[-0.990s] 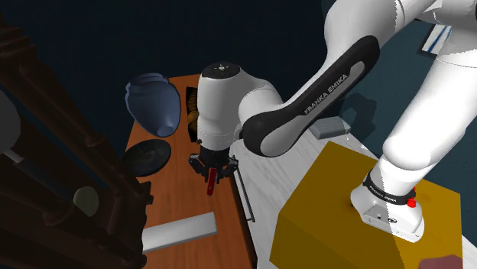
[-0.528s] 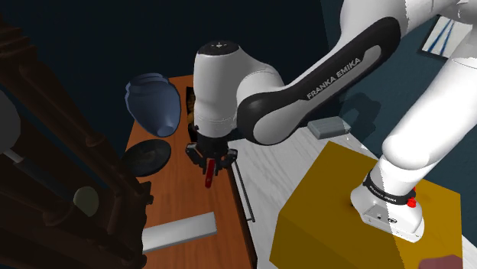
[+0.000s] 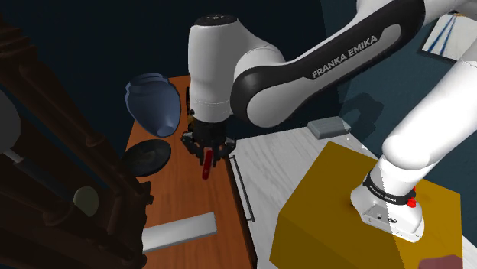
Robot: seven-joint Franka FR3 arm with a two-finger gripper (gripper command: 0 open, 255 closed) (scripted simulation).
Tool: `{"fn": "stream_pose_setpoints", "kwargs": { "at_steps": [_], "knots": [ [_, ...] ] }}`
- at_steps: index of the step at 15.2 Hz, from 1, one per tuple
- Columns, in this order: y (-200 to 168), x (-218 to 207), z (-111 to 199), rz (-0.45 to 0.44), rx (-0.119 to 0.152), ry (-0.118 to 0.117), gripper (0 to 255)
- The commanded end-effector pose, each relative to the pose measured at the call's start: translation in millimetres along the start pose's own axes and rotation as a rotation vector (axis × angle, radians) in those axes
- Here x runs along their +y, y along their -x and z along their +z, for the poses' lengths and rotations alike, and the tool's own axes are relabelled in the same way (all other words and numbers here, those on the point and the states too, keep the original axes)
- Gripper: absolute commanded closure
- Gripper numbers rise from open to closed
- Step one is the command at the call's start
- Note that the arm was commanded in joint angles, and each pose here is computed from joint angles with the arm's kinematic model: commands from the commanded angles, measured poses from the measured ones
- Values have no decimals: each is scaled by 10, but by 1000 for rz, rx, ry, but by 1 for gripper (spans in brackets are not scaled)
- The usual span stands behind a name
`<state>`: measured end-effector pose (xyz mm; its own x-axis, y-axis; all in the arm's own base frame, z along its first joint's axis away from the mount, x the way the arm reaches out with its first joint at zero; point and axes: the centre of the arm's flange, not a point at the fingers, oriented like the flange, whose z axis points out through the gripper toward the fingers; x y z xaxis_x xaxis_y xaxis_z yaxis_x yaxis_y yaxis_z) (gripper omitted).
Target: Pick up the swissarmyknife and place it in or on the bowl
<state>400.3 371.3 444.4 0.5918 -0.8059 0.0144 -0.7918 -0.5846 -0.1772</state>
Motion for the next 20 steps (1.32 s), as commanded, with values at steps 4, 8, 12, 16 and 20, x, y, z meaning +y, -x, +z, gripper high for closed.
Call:
{"fn": "stream_pose_setpoints", "kwargs": {
  "at_steps": [4, 8, 12, 16, 20],
  "knots": [
    [-133, -375, -59, 0, -1, 0, 255],
    [-305, -869, 8, 0, -1, 0, 255],
    [-478, -1364, 76, 0, -1, 0, 255],
    [-651, -1858, 143, 0, -1, 0, 255],
    [-824, -2353, 211, 0, -1, 0, 255]
  ]
}}
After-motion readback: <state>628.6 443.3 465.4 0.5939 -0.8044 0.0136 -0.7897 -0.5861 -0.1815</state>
